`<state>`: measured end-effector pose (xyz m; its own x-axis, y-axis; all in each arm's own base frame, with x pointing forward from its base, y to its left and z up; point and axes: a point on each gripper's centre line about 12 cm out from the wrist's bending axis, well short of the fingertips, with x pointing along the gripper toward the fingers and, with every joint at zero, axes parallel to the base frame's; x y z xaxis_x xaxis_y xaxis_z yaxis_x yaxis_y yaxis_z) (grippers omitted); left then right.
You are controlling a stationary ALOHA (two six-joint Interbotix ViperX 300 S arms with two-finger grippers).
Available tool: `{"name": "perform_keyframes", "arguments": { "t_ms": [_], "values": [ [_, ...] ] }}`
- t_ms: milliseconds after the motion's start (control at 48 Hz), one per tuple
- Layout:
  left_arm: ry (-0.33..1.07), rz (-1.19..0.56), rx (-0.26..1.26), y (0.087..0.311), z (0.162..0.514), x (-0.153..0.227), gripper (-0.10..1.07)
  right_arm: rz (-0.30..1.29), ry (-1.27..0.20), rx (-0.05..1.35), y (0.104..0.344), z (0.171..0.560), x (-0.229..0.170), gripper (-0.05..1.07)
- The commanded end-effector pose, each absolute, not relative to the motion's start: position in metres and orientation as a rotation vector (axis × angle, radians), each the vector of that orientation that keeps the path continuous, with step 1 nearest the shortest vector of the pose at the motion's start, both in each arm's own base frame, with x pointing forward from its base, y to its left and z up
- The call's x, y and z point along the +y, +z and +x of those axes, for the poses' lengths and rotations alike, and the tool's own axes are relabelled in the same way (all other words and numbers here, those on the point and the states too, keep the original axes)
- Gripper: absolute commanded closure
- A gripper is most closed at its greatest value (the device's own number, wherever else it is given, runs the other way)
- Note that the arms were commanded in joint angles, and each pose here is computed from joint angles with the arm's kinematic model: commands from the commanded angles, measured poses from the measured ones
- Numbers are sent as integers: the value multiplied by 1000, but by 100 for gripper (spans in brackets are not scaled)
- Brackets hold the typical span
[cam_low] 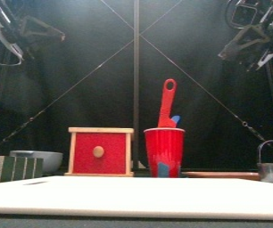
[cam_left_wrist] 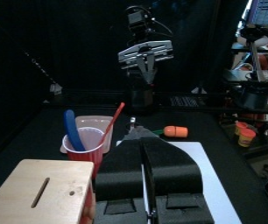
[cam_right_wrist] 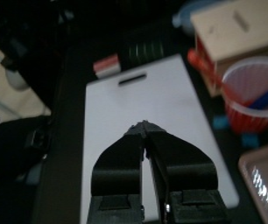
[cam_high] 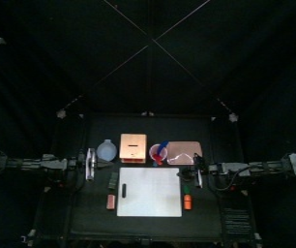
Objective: Grab carrot
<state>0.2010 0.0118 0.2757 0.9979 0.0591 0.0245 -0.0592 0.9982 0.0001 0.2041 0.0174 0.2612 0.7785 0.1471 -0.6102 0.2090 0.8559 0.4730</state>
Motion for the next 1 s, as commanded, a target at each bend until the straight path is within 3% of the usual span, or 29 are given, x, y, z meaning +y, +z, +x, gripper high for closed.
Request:
{"name": "perform_keyframes", "arguments": {
  "t_ms": [0, 375, 667, 833, 979],
  "values": [
    [67, 3, -34, 281, 204, 14, 97, 662, -56, 832, 265, 195, 24, 94],
    [96, 4, -51, 279, 210, 20, 97, 1098, -291, 978, 248, 184, 44, 93],
    [136, 5, -66, 281, 209, 28, 97, 1222, -530, 1026, 231, 183, 65, 91],
    [150, 7, -67, 280, 208, 31, 97, 1270, -637, 1015, 220, 182, 79, 82],
    [153, 7, -66, 280, 208, 32, 97, 1312, -715, 1016, 212, 183, 94, 66]
  ]
}}
